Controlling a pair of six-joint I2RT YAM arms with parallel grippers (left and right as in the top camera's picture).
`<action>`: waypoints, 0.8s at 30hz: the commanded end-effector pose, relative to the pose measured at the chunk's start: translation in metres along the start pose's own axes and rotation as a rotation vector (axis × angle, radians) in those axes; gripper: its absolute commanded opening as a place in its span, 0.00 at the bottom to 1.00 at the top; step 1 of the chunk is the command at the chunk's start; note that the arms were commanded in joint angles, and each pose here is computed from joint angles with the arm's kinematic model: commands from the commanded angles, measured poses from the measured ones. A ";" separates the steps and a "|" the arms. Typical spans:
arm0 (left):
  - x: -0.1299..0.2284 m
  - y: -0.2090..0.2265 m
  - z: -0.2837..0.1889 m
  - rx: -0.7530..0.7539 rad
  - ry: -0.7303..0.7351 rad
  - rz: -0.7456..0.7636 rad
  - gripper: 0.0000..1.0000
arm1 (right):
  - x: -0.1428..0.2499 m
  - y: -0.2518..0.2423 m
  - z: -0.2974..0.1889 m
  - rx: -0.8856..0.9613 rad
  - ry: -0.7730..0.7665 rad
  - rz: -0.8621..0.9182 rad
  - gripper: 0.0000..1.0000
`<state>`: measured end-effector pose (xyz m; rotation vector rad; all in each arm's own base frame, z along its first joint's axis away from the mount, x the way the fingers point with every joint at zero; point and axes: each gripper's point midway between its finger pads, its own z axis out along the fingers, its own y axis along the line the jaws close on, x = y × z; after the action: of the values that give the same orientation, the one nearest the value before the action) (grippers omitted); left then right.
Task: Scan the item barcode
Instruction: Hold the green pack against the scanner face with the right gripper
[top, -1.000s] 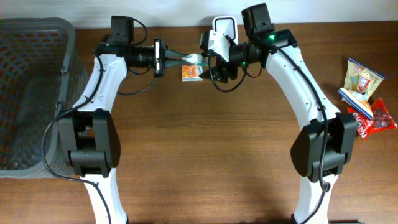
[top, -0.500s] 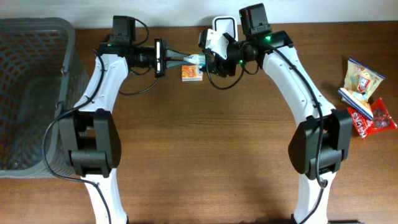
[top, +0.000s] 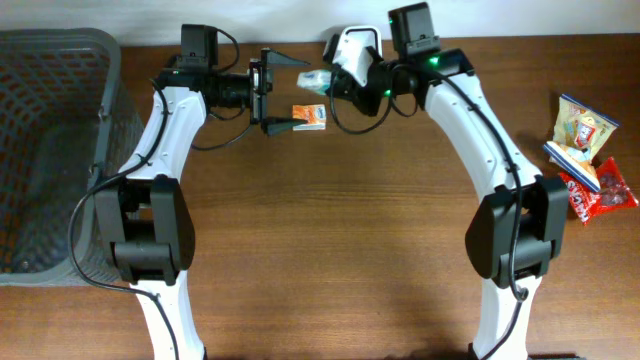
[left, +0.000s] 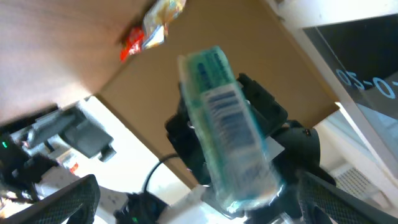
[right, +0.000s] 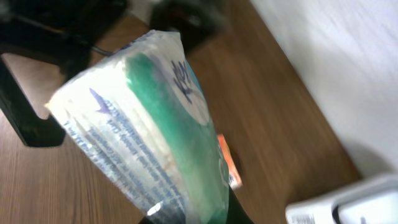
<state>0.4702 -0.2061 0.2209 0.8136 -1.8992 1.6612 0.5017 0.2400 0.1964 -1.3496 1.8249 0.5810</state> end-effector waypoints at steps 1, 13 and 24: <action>-0.023 0.000 -0.002 -0.031 -0.139 0.148 0.99 | -0.010 -0.044 -0.049 0.187 -0.012 0.192 0.04; -0.101 0.065 -0.006 -0.559 -0.641 0.531 0.99 | 0.054 -0.128 -0.059 0.593 -0.044 0.907 0.04; -0.113 0.110 -0.043 -1.030 -0.936 0.526 0.99 | 0.093 -0.116 0.025 0.627 0.001 1.128 0.04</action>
<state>0.4648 -0.1584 0.0699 0.6714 -3.2512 0.3434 0.6009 0.1621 0.1229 0.1270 2.3885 0.4642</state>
